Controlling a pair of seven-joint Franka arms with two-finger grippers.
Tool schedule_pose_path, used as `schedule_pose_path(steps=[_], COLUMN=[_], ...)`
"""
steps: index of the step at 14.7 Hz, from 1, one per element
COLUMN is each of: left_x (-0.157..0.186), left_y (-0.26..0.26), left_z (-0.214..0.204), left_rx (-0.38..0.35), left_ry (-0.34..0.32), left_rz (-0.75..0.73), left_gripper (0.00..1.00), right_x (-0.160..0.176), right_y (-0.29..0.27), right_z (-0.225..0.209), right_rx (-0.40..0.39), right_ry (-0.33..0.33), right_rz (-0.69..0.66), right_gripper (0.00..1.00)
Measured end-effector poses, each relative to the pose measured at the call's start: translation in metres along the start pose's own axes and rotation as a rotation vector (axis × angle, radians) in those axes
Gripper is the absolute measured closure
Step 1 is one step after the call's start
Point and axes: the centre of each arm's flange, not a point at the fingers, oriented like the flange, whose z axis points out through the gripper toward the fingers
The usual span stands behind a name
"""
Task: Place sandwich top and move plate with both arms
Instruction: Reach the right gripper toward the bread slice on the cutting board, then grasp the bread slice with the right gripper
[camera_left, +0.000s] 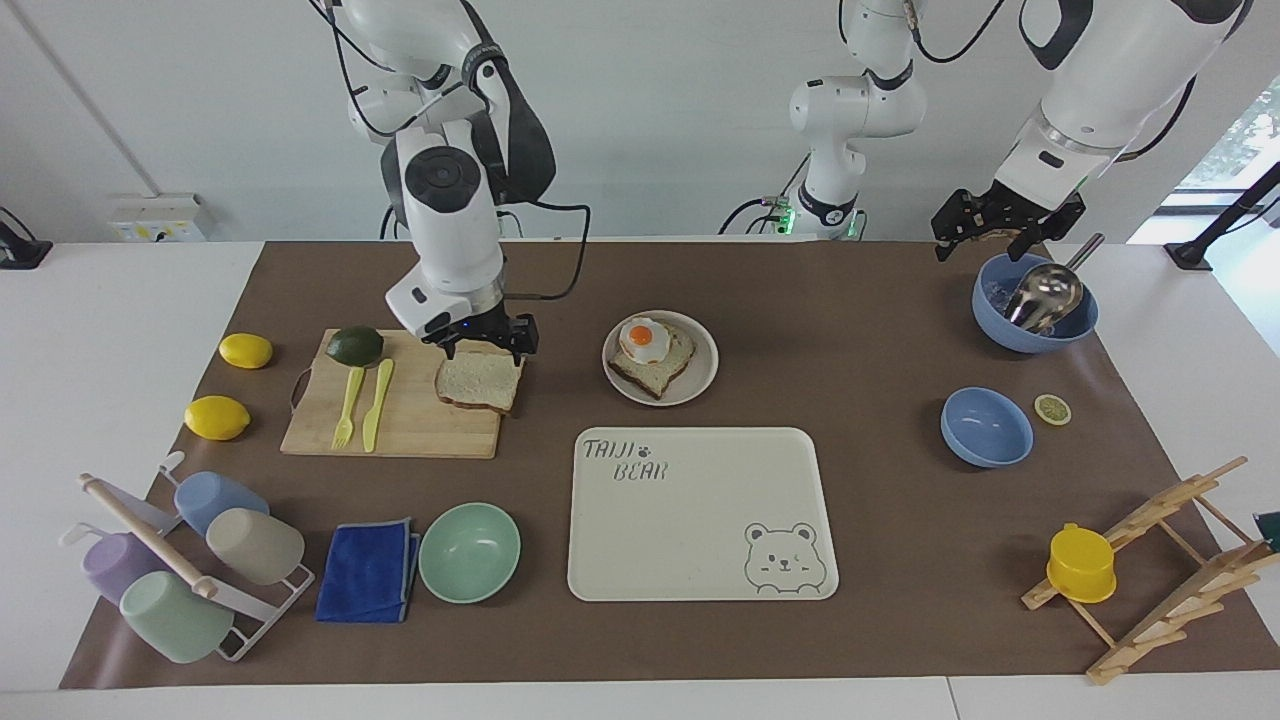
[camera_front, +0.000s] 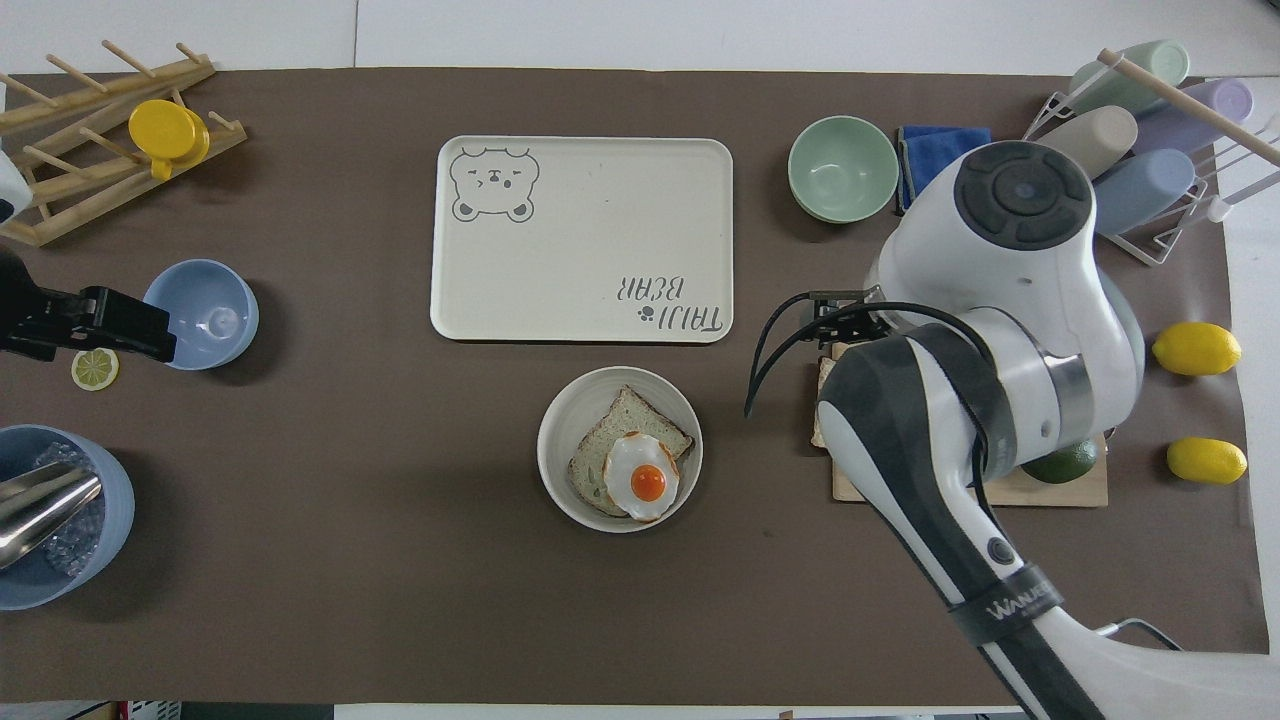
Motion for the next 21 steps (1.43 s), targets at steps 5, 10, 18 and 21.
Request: schedule_pose_path(steps=[5, 10, 18, 21], left_x=[0.000, 0.000, 0.000, 0.000], left_y=[0.000, 0.000, 0.000, 0.000], left_z=[0.000, 0.000, 0.000, 0.000], left_rx=[0.000, 0.000, 0.000, 0.000], left_ry=[0.000, 0.000, 0.000, 0.000], left_rz=[0.000, 0.000, 0.000, 0.000], left_gripper=[0.00, 0.00, 0.00, 0.00], right_x=[-0.002, -0.005, -0.010, -0.012], right_y=[-0.014, -0.031, -0.025, -0.025], right_z=[0.052, 0.105, 0.142, 0.143], right_rx=[-0.015, -0.065, -0.127, -0.131], right_ry=[-0.019, -0.079, -0.078, -0.081], right_rz=[0.025, 0.028, 0.015, 0.012], right_gripper=[0.00, 0.00, 0.00, 0.00])
